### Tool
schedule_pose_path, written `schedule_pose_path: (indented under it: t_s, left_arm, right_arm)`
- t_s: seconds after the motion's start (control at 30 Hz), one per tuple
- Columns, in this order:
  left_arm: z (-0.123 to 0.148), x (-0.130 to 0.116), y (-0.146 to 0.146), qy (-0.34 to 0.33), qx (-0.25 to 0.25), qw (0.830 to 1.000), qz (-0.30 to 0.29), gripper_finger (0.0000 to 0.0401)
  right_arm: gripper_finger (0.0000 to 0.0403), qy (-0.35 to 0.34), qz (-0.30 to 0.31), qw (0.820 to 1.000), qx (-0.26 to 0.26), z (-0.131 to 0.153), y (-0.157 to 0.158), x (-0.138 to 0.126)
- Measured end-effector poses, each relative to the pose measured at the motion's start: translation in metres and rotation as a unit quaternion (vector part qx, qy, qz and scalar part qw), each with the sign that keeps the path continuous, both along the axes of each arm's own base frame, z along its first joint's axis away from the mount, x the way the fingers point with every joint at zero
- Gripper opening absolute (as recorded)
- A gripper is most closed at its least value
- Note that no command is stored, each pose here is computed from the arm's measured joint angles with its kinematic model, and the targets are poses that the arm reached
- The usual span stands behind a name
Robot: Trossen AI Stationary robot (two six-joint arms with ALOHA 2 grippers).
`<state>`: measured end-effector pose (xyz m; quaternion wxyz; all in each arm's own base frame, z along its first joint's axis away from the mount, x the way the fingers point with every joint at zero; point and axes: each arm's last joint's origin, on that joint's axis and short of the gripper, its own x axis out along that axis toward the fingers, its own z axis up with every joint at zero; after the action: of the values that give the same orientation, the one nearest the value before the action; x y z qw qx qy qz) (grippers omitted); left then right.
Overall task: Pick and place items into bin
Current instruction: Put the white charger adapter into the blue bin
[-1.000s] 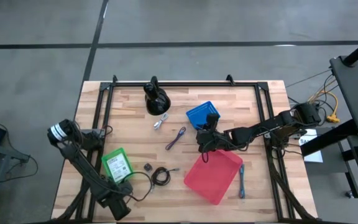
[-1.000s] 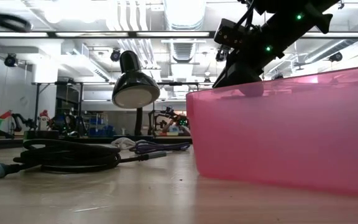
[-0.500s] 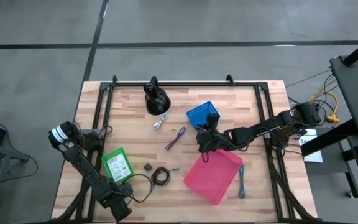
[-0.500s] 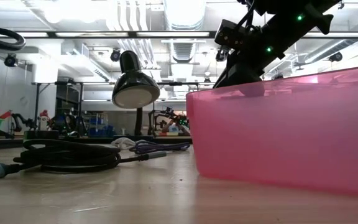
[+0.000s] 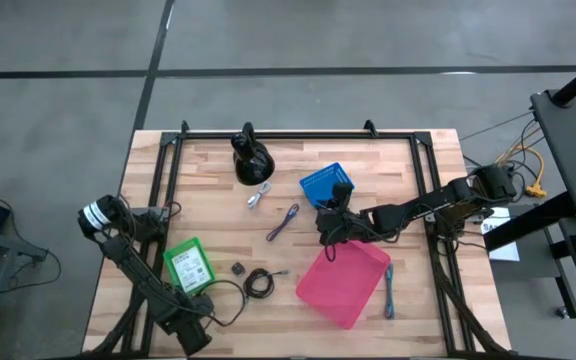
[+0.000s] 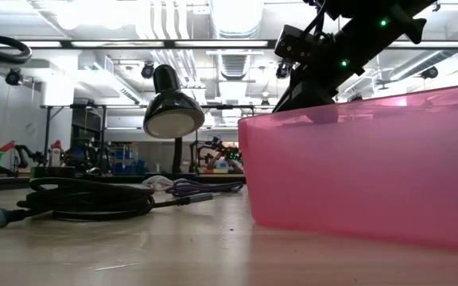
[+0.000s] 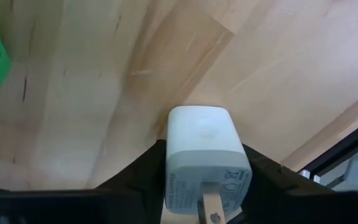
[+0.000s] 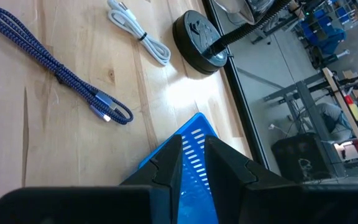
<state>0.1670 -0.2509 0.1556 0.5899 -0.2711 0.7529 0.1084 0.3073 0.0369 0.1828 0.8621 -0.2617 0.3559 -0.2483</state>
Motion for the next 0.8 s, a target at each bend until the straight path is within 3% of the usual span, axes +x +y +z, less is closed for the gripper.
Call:
schedule_pose_path:
  t_s: [0.3,0.5,0.67,0.8]
  left_arm:
    - [0.002,0.0,0.0,-0.009,-0.005,1.0,-0.02,0.0133]
    - [0.022,0.002,-0.001,-0.041,-0.03,0.999,-0.018,0.0133]
    - [0.041,0.004,0.006,-0.131,-0.002,0.991,0.019,0.0133]
    - [0.056,0.007,0.013,-0.24,0.035,0.969,0.053,0.0133]
  right_arm:
    - [0.0057,0.003,0.002,1.0,-0.003,0.0,0.0,0.0]
    - [0.0057,0.011,0.008,1.0,-0.011,0.0,0.0,0.0]
    - [0.0057,0.008,0.007,1.0,-0.009,0.0,0.0,0.0]
    - [0.0057,0.021,0.017,0.999,-0.022,0.0,0.0,0.0]
